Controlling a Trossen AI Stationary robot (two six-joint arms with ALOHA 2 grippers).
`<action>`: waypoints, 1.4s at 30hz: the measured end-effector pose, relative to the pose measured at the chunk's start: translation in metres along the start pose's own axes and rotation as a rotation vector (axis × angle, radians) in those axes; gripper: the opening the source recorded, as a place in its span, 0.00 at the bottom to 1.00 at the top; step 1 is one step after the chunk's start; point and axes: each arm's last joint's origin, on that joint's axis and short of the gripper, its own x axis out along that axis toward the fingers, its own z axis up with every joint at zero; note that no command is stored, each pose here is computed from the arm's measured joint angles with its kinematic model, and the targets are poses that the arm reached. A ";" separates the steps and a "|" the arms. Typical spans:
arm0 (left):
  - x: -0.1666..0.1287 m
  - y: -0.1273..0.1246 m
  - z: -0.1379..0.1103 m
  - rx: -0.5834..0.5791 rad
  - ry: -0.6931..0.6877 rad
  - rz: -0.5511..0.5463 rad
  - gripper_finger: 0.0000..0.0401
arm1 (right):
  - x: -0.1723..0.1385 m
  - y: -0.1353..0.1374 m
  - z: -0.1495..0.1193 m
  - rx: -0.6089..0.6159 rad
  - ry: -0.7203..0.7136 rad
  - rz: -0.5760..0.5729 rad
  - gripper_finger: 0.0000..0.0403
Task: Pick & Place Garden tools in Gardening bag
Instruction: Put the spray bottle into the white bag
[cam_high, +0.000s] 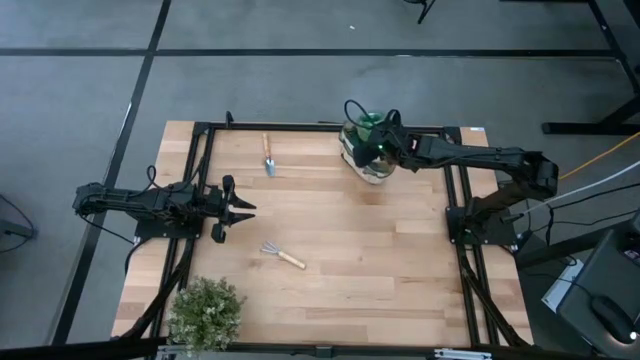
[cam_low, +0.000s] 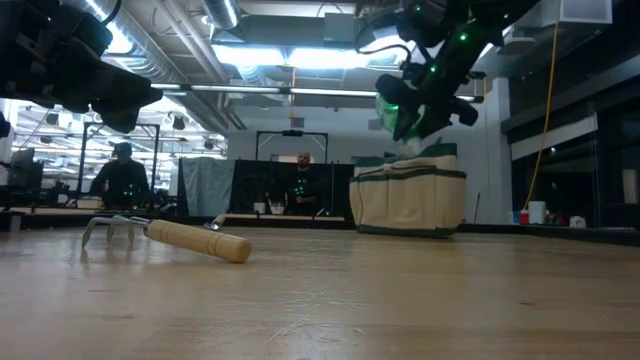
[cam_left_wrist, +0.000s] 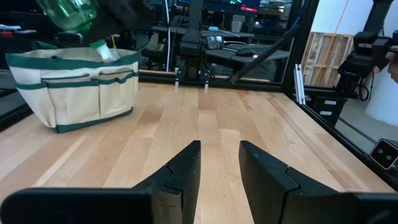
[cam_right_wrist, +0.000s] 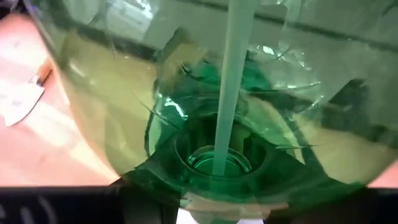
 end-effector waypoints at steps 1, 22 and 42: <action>0.000 0.000 0.000 0.000 0.000 0.000 0.26 | 0.000 0.000 0.001 0.003 -0.020 -0.017 0.39; 0.000 0.000 0.000 0.000 0.000 0.000 0.26 | -0.001 -0.008 -0.003 -0.160 -0.015 -0.146 0.39; 0.000 0.000 0.000 0.000 0.000 0.000 0.26 | -0.001 -0.008 -0.006 -0.160 0.022 -0.127 0.45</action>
